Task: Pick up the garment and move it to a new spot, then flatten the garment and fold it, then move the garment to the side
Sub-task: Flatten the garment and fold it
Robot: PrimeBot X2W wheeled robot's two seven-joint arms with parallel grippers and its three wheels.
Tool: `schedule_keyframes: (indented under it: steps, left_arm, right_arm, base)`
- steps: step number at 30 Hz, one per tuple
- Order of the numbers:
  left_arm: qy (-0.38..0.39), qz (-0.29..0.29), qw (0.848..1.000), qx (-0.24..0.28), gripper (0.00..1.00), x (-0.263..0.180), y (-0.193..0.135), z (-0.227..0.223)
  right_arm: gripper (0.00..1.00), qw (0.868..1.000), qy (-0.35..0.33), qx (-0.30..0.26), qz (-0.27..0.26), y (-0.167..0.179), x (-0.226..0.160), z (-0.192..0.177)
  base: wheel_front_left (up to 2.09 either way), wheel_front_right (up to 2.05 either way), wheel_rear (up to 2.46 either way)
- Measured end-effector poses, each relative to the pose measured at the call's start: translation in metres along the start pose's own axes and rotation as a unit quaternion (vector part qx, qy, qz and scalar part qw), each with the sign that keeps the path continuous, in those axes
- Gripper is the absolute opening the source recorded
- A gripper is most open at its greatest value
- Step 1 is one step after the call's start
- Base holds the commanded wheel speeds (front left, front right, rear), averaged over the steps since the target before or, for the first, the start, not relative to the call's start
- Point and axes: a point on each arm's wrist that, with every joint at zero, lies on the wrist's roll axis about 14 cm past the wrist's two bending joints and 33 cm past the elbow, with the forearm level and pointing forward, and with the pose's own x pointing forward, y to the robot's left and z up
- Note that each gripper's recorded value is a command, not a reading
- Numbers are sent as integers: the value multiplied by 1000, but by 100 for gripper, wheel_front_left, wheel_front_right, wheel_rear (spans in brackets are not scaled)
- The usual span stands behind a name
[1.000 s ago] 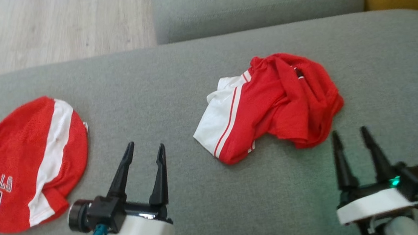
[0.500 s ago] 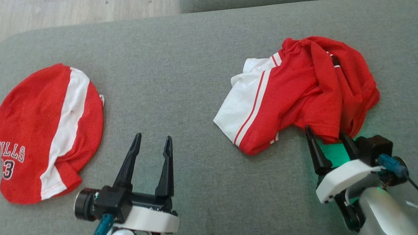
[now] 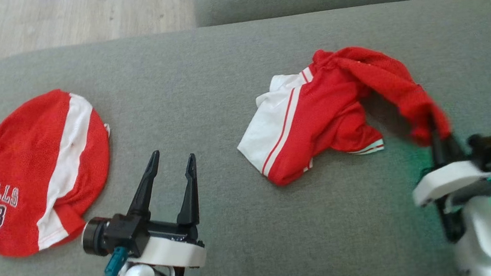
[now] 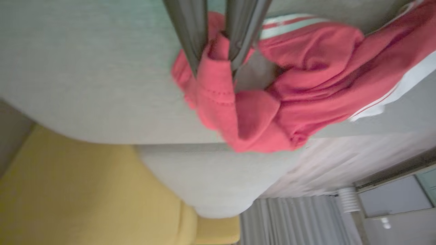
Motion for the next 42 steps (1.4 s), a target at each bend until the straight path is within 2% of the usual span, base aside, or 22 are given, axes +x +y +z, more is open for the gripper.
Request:
schedule_keyframes:
  steps: [4, 8, 12, 13, 14, 18, 25, 33, 37, 42]
  left_arm:
    - [-12, -5, 1000, -4, 100, 2, -4, 8]
    - [-18, -9, 1000, -9, 100, -2, -9, 12]
    - [-17, -6, 1000, -14, 100, -9, -10, 10]
    - [-18, -4, 1000, -14, 100, -10, -9, 11]
    - [-19, -3, 1000, -15, 100, -11, -9, 12]
    - [-24, 1, 1000, -11, 100, -15, -6, 15]
    - [-34, 1, 999, -12, 100, -18, -6, 22]
    - [-43, -6, 999, -13, 100, -18, -12, 27]
    - [-46, -8, 999, -14, 100, -17, -13, 28]
    - [-39, -7, 999, -17, 100, -19, -12, 24]
  right_arm:
    - [0, 996, -44, -38, -68, -51, -9, 34]
    - [0, 985, -61, -74, -142, -110, -26, 62]
    - [0, 977, -55, -85, -188, -138, -40, 73]
    - [40, 976, -54, -87, -193, -140, -42, 74]
    - [100, 975, -54, -91, -197, -142, -45, 75]
    - [100, 975, -65, -93, -192, -134, -46, 79]
    - [100, 983, -139, -78, -94, -62, -41, 102]
    - [100, 991, -127, 18, 30, 21, -70, 63]
    - [100, 993, -94, 38, 56, 41, -83, 38]
    - [100, 992, -92, 37, 75, 52, -78, 38]
  base:
    - [0, 0, 0]
    - [0, 0, 0]
    - [0, 0, 0]
    - [0, 0, 0]
    - [0, 0, 0]
    - [0, 0, 0]
    - [0, 0, 0]
    - [0, 0, 0]
    - [0, 0, 0]
    - [0, 0, 0]
